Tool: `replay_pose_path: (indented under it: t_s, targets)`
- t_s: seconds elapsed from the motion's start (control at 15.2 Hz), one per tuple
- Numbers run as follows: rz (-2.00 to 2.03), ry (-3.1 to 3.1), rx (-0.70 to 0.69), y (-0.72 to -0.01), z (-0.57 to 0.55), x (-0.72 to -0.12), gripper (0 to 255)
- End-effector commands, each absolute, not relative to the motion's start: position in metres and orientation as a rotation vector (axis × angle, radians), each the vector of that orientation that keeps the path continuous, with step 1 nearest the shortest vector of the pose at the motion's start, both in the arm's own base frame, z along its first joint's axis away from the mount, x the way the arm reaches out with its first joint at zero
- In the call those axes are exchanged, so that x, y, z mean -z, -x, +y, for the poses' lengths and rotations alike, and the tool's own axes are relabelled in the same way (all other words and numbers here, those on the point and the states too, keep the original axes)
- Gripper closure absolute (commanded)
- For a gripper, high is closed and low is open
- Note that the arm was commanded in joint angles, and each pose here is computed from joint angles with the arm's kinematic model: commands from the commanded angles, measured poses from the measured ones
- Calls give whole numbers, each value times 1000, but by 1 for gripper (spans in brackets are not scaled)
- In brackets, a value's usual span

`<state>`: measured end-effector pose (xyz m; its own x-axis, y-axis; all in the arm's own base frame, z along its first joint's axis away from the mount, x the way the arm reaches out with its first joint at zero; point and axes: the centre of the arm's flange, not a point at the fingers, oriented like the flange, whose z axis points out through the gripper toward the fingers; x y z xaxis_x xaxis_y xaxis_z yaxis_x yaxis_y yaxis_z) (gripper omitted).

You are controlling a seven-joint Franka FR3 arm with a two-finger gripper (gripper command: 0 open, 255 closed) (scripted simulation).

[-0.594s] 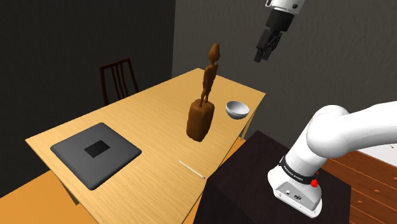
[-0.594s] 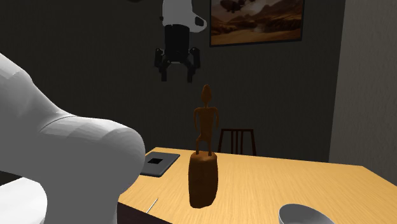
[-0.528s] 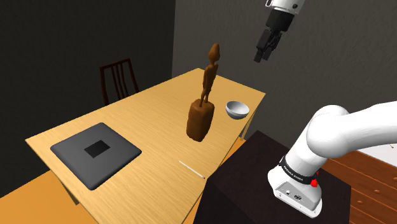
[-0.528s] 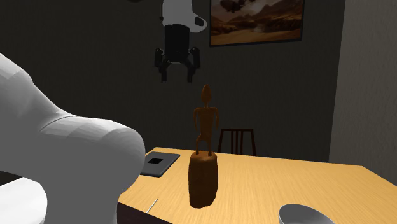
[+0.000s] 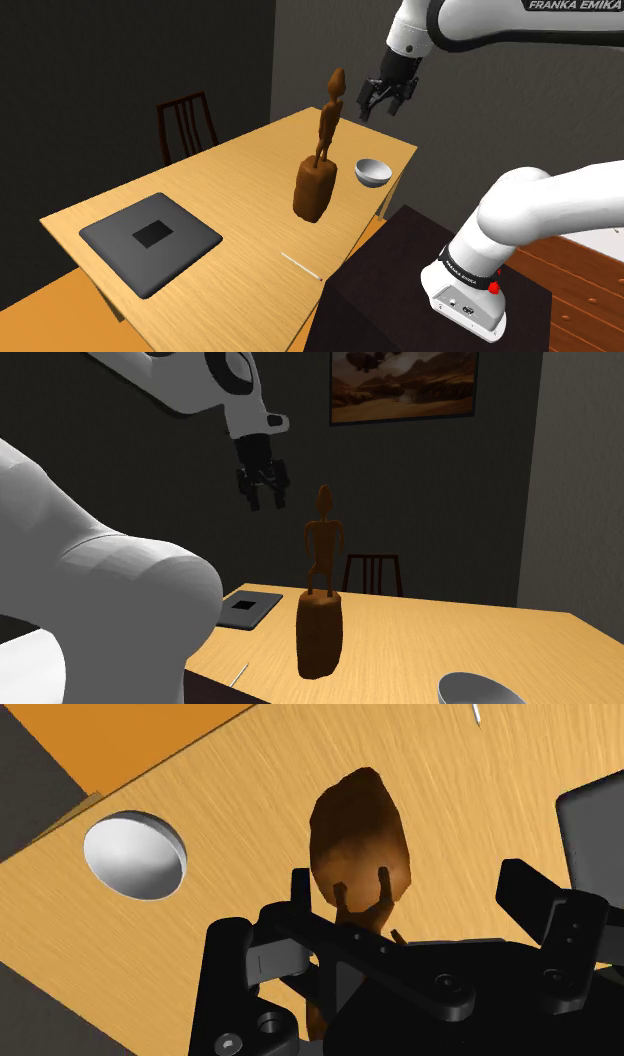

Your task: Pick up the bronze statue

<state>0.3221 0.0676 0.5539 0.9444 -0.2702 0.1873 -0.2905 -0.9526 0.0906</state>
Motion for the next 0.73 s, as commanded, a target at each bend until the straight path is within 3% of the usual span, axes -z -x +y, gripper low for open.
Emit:
replay_pose_path:
  t_s: [0.0,0.66]
  targets:
    - [-586,-2898,-314,-337,86,-532,0]
    - [-1198,-2387,-501,-440,141,-427,0]
